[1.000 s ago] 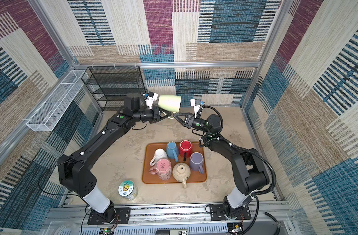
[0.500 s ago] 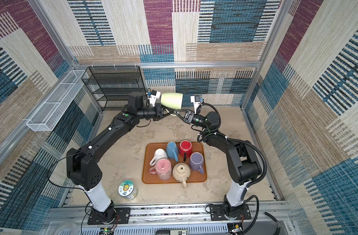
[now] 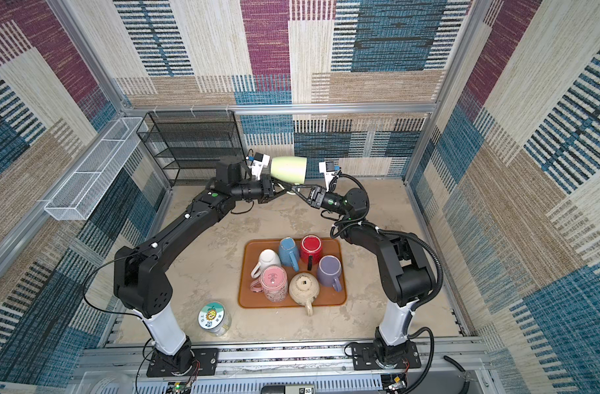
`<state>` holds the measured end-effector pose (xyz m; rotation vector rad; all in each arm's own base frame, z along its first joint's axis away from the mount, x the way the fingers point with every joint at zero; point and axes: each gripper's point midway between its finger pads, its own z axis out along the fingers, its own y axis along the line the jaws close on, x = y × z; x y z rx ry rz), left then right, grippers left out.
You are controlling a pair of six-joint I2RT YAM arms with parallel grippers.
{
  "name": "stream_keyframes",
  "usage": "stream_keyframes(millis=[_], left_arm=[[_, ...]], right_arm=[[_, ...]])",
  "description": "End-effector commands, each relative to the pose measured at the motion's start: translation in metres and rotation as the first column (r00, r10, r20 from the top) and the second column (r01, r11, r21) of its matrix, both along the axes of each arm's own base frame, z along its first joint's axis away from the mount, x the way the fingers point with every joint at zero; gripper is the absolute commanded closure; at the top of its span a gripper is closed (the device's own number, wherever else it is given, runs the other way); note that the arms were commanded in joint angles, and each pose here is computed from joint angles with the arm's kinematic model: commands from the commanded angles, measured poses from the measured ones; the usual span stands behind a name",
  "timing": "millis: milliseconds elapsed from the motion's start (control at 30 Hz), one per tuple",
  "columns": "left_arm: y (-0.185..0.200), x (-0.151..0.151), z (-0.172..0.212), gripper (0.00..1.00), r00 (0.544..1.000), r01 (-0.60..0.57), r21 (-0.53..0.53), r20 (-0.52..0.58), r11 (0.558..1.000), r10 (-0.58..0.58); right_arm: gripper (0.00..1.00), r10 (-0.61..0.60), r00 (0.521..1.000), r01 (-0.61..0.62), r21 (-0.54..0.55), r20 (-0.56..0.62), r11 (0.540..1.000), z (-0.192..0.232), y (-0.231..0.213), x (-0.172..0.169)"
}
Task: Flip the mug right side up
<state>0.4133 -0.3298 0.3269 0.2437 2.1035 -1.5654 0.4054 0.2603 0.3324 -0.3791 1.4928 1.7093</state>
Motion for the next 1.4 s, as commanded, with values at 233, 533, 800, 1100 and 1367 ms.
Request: stream_keyframes(millis=[233, 533, 800, 1100, 1367], left_arm=[[0.018, -0.001, -0.001, 0.66, 0.999, -0.024, 0.000, 0.027, 1.000, 0.024], [0.042, -0.006, -0.016, 0.34, 0.997, -0.081, 0.083, 0.026, 0.993, 0.079], [0.082, -0.025, -0.030, 0.09, 0.990, -0.143, 0.168, 0.033, 0.975, 0.140], [0.155, -0.045, -0.059, 0.00, 0.937, -0.349, 0.481, 0.189, 0.804, 0.293], [0.170, -0.079, -0.099, 0.00, 0.939, -0.335, 0.527, 0.125, 0.781, 0.319]], right_arm=[[1.00, -0.059, 0.998, 0.058, 0.051, 0.013, 0.997, 0.010, -0.017, 0.002], [1.00, -0.153, 0.988, 0.152, -0.037, -0.022, 0.988, 0.000, -0.035, 0.009], [1.00, -0.328, 0.938, 0.266, -0.372, -0.112, 0.889, -0.035, -0.062, 0.041], [1.00, -0.546, 0.825, 0.312, -0.688, -0.146, 0.656, -0.083, -0.121, 0.053], [1.00, -0.698, 0.712, 0.247, -0.906, -0.071, 0.344, -0.136, -0.179, 0.063]])
